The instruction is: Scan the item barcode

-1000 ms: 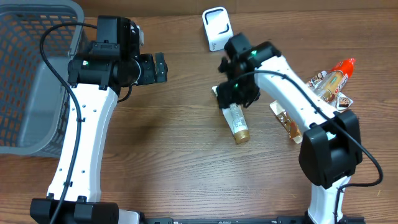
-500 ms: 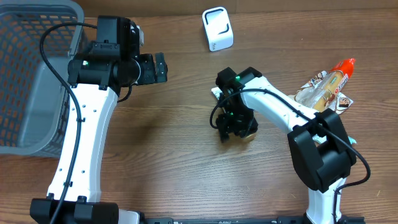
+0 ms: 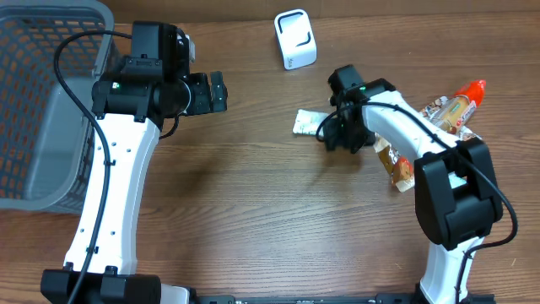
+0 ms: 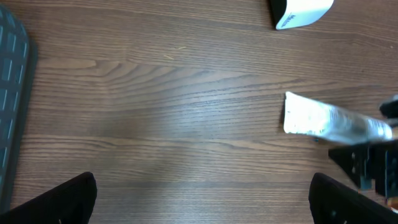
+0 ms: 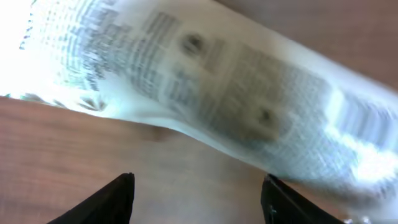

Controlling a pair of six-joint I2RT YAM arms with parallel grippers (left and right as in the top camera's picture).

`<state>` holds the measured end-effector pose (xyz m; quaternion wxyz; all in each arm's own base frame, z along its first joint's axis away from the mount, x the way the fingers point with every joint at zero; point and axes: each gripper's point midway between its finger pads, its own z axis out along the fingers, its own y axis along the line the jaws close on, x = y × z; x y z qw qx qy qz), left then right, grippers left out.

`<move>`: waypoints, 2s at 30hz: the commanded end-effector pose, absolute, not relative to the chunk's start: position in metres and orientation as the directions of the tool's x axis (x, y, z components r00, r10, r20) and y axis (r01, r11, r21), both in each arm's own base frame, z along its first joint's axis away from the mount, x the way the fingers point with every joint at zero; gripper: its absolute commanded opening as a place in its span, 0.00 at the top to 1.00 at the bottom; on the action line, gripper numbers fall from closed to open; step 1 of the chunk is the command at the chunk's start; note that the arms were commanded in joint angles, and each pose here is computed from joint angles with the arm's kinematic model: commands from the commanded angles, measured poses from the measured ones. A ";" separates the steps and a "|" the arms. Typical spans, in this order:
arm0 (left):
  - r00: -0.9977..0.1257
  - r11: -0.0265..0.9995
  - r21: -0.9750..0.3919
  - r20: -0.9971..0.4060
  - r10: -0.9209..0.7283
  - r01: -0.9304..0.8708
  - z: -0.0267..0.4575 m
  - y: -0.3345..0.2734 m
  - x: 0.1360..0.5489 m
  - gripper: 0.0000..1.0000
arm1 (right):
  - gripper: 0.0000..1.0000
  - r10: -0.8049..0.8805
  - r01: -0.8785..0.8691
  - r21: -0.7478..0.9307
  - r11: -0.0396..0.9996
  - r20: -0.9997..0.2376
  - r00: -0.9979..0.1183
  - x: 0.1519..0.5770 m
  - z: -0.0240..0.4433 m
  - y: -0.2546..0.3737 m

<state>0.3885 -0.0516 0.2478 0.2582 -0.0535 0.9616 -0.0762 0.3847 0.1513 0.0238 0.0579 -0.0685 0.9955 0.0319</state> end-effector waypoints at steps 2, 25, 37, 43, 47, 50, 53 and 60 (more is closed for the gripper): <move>-0.847 0.985 -0.169 -0.517 -0.127 -0.044 0.259 -0.052 0.389 0.00 | 0.34 -0.185 -0.195 0.027 0.980 -0.212 -0.960 0.407 0.032 0.145; -0.847 0.985 -0.169 -0.517 -0.127 -0.044 0.259 -0.052 0.389 0.00 | 0.51 0.453 0.304 0.406 0.862 -0.345 -0.822 0.470 0.077 0.191; -0.847 0.985 -0.169 -0.517 -0.127 -0.044 0.259 -0.052 0.389 0.00 | 0.47 0.316 0.190 0.387 0.902 -0.294 -0.902 0.451 0.020 0.243; -0.846 0.985 -0.169 -0.517 -0.127 -0.044 0.259 -0.052 0.389 0.00 | 0.47 0.028 -0.043 0.440 0.897 -0.154 -0.988 0.392 0.014 0.284; -0.847 0.985 -0.169 -0.517 -0.127 -0.044 0.259 -0.052 0.389 0.00 | 0.42 -0.124 -0.140 0.372 0.918 -0.066 -0.990 0.351 0.003 0.283; -0.847 0.985 -0.169 -0.517 -0.127 -0.044 0.259 -0.052 0.389 0.00 | 0.39 -0.189 -0.178 0.334 0.926 0.003 -0.982 0.328 -0.001 0.275; -0.847 0.985 -0.169 -0.517 -0.127 -0.044 0.259 -0.052 0.389 0.00 | 0.39 -0.212 -0.183 0.302 0.935 0.063 -0.975 0.315 -0.002 0.262; -0.847 0.985 -0.169 -0.517 -0.127 -0.044 0.259 -0.052 0.389 0.00 | 0.39 -0.186 -0.190 0.335 0.923 -0.046 -0.982 0.341 0.049 0.248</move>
